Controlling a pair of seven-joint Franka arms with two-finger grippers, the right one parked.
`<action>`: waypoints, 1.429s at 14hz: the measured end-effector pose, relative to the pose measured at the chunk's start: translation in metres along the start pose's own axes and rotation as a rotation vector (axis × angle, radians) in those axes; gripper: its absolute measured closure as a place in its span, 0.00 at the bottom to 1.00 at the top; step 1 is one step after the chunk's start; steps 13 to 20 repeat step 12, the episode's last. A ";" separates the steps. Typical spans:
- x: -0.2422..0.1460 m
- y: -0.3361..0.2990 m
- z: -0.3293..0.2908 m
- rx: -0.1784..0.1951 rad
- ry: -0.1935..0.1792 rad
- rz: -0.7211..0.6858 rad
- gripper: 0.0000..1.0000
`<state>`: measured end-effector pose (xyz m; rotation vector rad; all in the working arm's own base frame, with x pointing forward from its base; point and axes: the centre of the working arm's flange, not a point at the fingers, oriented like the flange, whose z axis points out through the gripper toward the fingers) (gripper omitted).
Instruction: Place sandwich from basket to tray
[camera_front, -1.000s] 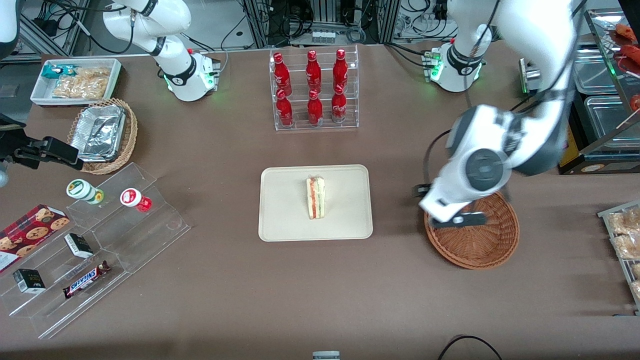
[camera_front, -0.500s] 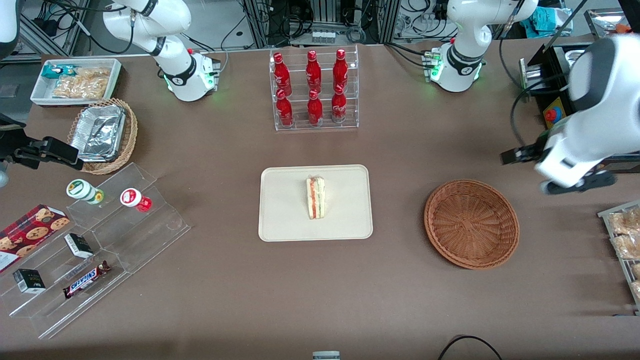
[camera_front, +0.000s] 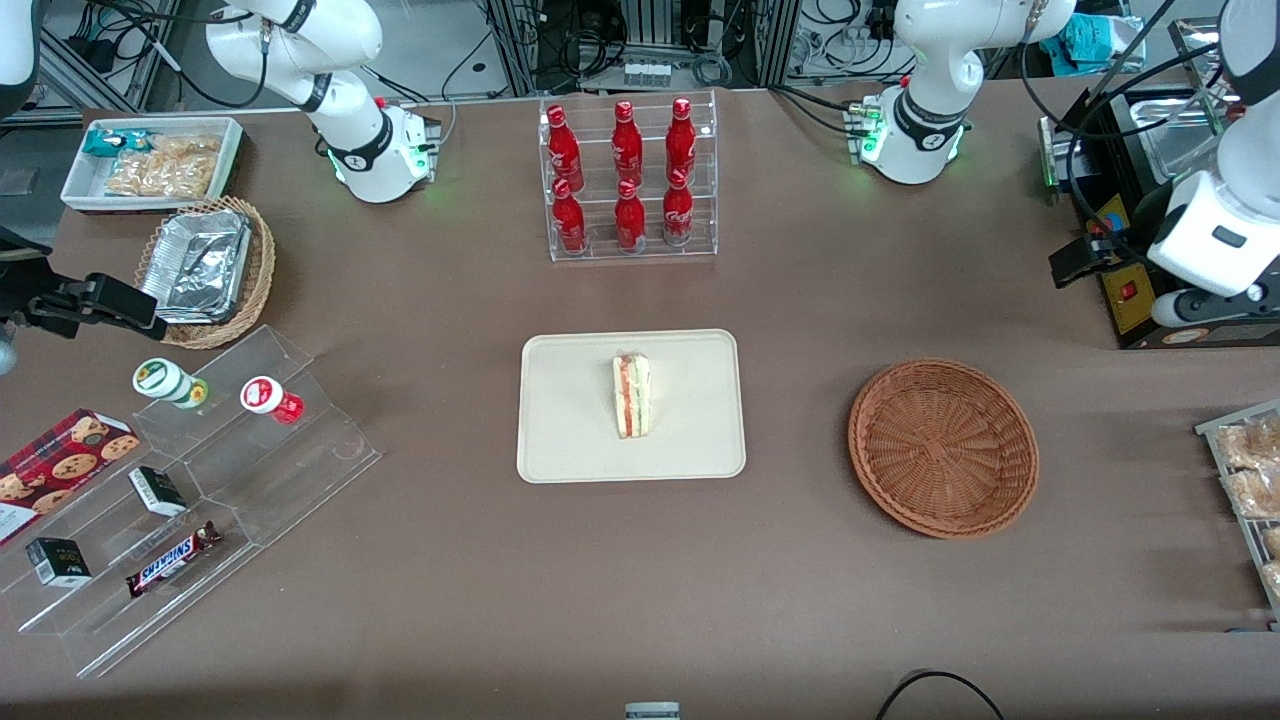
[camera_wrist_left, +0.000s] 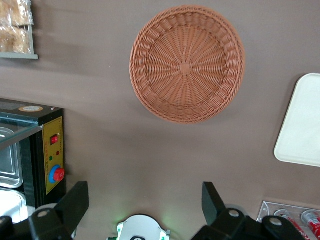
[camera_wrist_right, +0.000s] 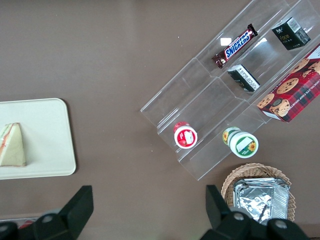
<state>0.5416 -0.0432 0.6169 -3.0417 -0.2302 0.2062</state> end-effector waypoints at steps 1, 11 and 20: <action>0.000 0.000 -0.004 -0.002 0.008 0.000 0.00; -0.014 0.004 -0.002 0.024 -0.093 0.011 0.00; -0.014 0.004 -0.002 0.025 -0.095 0.012 0.00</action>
